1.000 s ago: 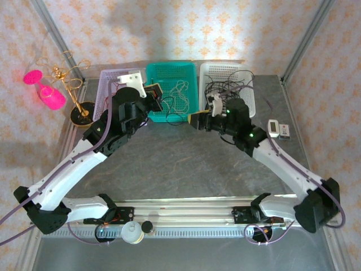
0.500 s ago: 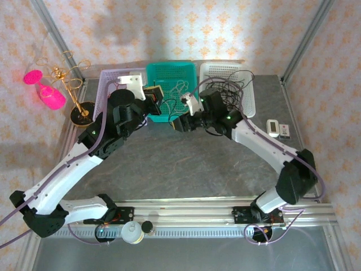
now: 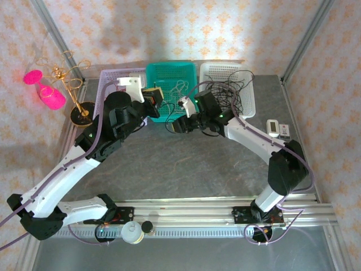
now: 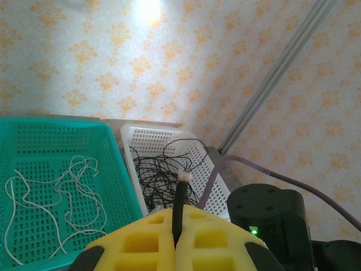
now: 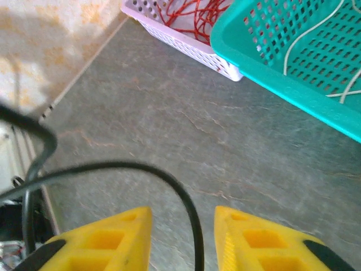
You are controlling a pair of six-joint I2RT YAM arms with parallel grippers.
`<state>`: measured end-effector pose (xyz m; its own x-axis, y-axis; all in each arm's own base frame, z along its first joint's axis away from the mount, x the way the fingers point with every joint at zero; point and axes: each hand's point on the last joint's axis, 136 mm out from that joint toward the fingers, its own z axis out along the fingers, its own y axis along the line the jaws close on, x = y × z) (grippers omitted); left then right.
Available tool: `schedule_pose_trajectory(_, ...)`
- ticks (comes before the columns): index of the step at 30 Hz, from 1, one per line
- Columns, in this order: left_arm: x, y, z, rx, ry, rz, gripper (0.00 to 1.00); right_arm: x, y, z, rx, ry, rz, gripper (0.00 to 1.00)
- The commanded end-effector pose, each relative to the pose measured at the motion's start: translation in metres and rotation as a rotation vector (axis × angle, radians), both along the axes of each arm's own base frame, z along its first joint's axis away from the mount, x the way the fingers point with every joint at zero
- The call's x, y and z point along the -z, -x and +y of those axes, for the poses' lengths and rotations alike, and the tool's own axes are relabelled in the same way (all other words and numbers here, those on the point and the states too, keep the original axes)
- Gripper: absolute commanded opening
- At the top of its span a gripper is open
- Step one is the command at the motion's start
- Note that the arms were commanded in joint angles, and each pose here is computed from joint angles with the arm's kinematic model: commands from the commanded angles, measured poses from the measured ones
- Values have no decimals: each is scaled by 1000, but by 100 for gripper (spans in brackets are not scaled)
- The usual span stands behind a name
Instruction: Untangle the cables
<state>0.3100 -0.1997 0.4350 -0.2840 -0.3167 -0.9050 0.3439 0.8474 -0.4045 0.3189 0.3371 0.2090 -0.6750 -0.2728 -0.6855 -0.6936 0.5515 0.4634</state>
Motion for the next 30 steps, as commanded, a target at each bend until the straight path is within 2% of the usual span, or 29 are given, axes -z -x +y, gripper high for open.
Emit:
schedule_pose_trajectory(1, -22, 8, 3, 16, 20, -79, 0, -12, -11, 10, 50, -106, 22, 22)
schedule_pose_trajectory(3, -28, 10, 6, 12, 28, -102, 0, -11, -26, 4, 164, -111, 57, 14)
schedule_pose_trajectory(6, -30, 13, 15, -21, 24, -119, 0, -11, -61, -29, 500, -122, 151, 12)
schedule_pose_trajectory(8, -26, 14, 24, -57, 18, -118, 0, -19, -73, -57, 697, -220, 220, 12)
schedule_pose_trajectory(14, -11, 17, 36, -103, 18, -109, 0, -39, -80, -112, 1017, -565, 362, 5)
schedule_pose_trajectory(16, -3, 18, 38, -111, 11, -98, 0, -40, -80, -130, 1103, -688, 423, 0)
schedule_pose_trajectory(20, 18, 20, 48, -150, -2, -75, 0, -50, -85, -160, 1225, -860, 454, 0)
schedule_pose_trajectory(25, 62, 31, 77, -248, -10, -55, 0, -70, -98, -195, 1300, -891, 373, 0)
schedule_pose_trajectory(30, 102, 40, 79, -228, -3, 3, 0, -99, -111, -227, 1300, -988, 304, 0)
